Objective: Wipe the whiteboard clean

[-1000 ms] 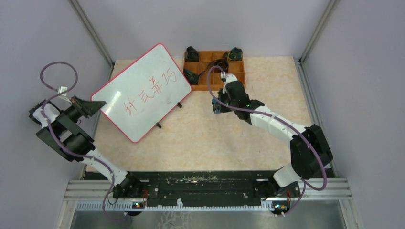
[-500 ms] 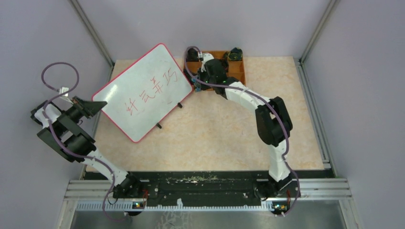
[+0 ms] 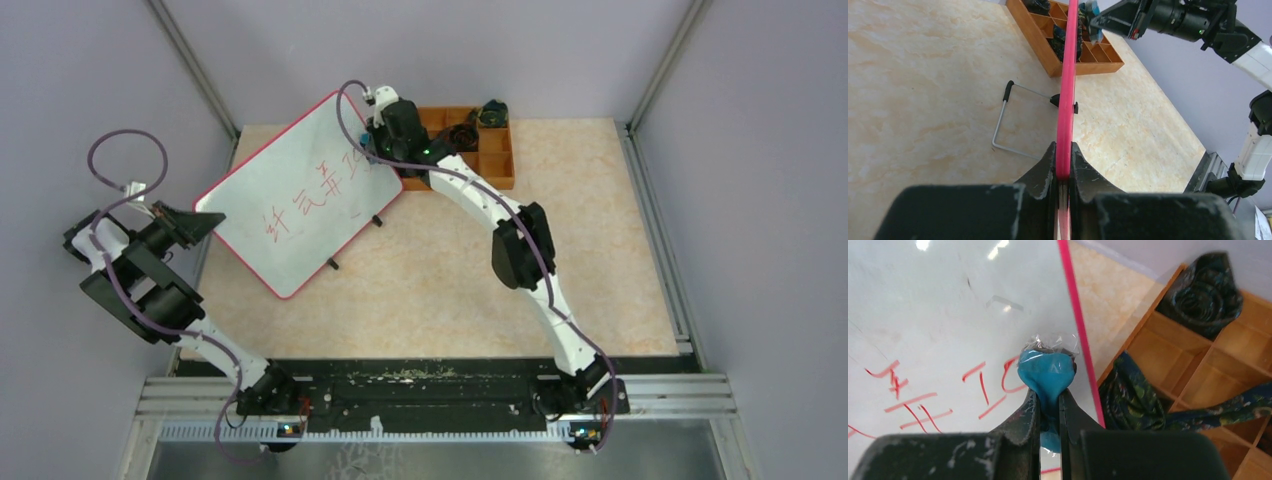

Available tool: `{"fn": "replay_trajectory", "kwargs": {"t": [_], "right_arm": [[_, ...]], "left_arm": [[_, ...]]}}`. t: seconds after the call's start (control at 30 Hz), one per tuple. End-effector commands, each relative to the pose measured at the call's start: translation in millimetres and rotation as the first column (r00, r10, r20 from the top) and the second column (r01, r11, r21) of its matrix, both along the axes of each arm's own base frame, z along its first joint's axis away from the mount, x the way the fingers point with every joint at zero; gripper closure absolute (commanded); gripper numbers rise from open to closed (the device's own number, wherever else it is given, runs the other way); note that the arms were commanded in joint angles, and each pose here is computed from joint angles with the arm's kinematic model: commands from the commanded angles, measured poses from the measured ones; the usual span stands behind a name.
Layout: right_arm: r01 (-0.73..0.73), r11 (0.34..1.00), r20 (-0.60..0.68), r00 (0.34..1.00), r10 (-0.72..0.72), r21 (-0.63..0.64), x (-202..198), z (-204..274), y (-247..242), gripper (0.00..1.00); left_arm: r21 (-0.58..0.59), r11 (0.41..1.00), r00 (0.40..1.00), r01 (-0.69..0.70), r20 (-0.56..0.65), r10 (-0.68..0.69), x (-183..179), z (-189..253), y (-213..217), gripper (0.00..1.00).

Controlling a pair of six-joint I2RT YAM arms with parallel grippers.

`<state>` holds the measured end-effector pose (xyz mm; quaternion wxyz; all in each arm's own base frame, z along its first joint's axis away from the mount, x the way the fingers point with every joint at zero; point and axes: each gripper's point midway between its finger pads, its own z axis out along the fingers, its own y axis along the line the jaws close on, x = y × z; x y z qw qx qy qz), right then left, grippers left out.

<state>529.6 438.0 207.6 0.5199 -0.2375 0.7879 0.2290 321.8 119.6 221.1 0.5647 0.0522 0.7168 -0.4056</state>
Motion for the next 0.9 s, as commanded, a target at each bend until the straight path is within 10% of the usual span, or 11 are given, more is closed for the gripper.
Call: {"fn": "replay_trajectory", "kwargs": {"t": [0.0, 0.87], "right_arm": [[0.027, 1.0, 0.108, 0.994, -0.028, 0.007, -4.6, 19.8, -1.8, 1.0], [-0.044, 0.987, 0.329, 0.944, -0.01, 0.157, -2.6, 41.3, 15.0, 1.0]], "left_arm": [[0.21, 0.977, 0.997, -0.021, 0.082, 0.004, -1.7, -4.3, 20.4, 1.0], [0.176, 0.984, 0.999, -0.013, 0.053, 0.004, 0.0, -23.5, 22.9, 1.0]]}}
